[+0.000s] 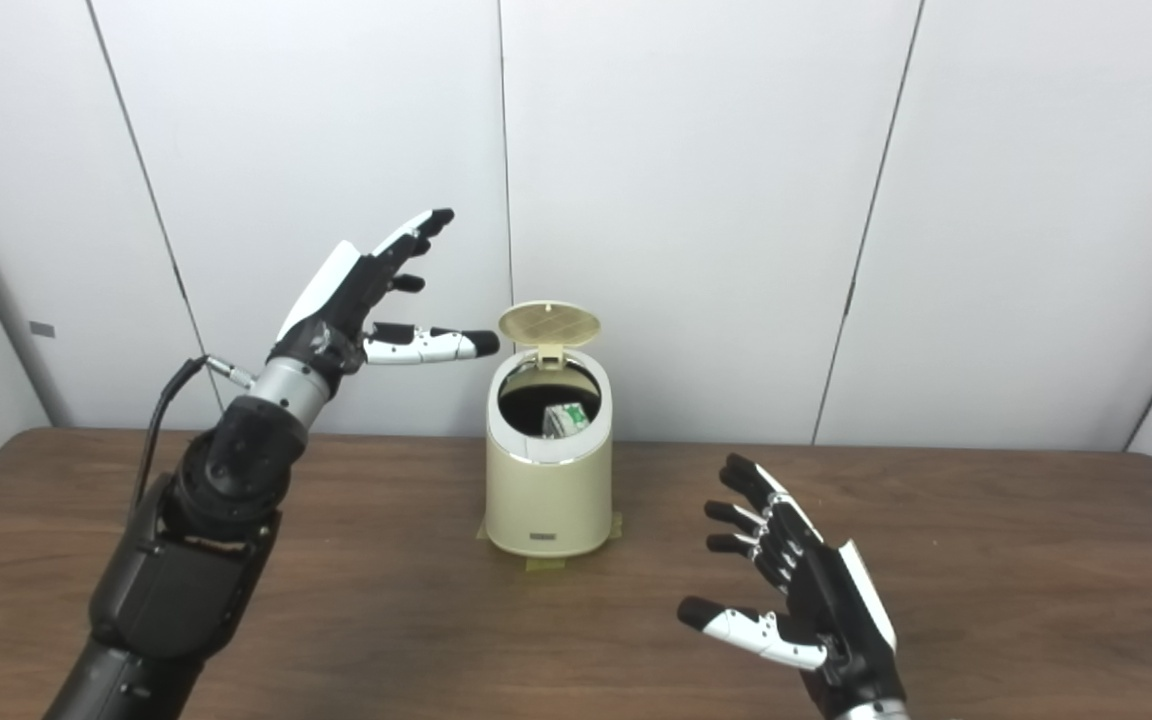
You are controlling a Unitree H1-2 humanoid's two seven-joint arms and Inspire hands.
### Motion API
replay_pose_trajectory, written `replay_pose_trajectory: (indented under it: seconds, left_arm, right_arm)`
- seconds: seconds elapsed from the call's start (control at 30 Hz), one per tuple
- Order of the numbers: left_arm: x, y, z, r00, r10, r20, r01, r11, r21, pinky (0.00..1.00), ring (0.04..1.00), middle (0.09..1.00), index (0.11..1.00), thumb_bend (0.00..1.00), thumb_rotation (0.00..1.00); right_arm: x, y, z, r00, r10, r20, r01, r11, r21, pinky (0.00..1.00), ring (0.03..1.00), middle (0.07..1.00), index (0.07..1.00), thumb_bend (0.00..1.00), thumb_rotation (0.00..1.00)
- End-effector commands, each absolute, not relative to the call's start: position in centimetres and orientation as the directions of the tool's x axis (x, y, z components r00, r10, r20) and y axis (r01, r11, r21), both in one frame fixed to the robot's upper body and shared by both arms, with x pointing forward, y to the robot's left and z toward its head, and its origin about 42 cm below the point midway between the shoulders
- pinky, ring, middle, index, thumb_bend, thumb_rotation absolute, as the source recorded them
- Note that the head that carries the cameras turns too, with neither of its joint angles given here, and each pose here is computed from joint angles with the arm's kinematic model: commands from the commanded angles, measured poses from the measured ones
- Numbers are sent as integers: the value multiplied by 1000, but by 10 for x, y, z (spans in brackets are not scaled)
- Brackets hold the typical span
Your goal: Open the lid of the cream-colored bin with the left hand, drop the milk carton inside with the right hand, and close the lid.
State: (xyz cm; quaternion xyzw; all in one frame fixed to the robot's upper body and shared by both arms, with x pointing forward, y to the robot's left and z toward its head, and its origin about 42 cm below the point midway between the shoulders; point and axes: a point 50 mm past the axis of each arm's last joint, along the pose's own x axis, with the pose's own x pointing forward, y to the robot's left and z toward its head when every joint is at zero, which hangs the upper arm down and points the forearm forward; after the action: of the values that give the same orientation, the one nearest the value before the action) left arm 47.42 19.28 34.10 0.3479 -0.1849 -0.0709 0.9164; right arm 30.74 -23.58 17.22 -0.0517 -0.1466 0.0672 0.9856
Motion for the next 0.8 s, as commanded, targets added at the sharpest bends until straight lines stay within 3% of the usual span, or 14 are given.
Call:
replay_pose_trajectory:
  seconds: [0.0, 0.23, 0.37, 0.67, 0.77]
  left_arm:
    - [484, 182, 379, 887, -291, 360, -53, 710, 703, 802, 912, 942, 970, 920, 325]
    - [498, 171, 378, 886, -365, 285, 9, 629, 777, 833, 917, 921, 892, 917, 323]
    - [497, 168, 376, 880, -402, 251, 35, 583, 812, 836, 934, 916, 855, 894, 332]
    - [496, 160, 364, 850, -477, 224, 109, 575, 811, 911, 910, 832, 796, 935, 310]
    - [494, 158, 360, 846, -488, 213, 122, 568, 814, 905, 923, 842, 785, 944, 321]
  right_arm:
    - [310, -232, 191, 921, 156, 357, -116, 985, -130, 696, 796, 891, 881, 833, 318]
    - [305, -224, 196, 922, 158, 355, -124, 985, -116, 648, 766, 884, 867, 820, 296]
    - [304, -220, 198, 922, 173, 346, -141, 983, -117, 674, 765, 892, 872, 822, 271]
    - [304, -214, 203, 920, 161, 359, -130, 986, -108, 693, 782, 900, 872, 815, 269]
    - [304, -213, 204, 921, 153, 358, -125, 987, -103, 683, 782, 900, 868, 805, 261]
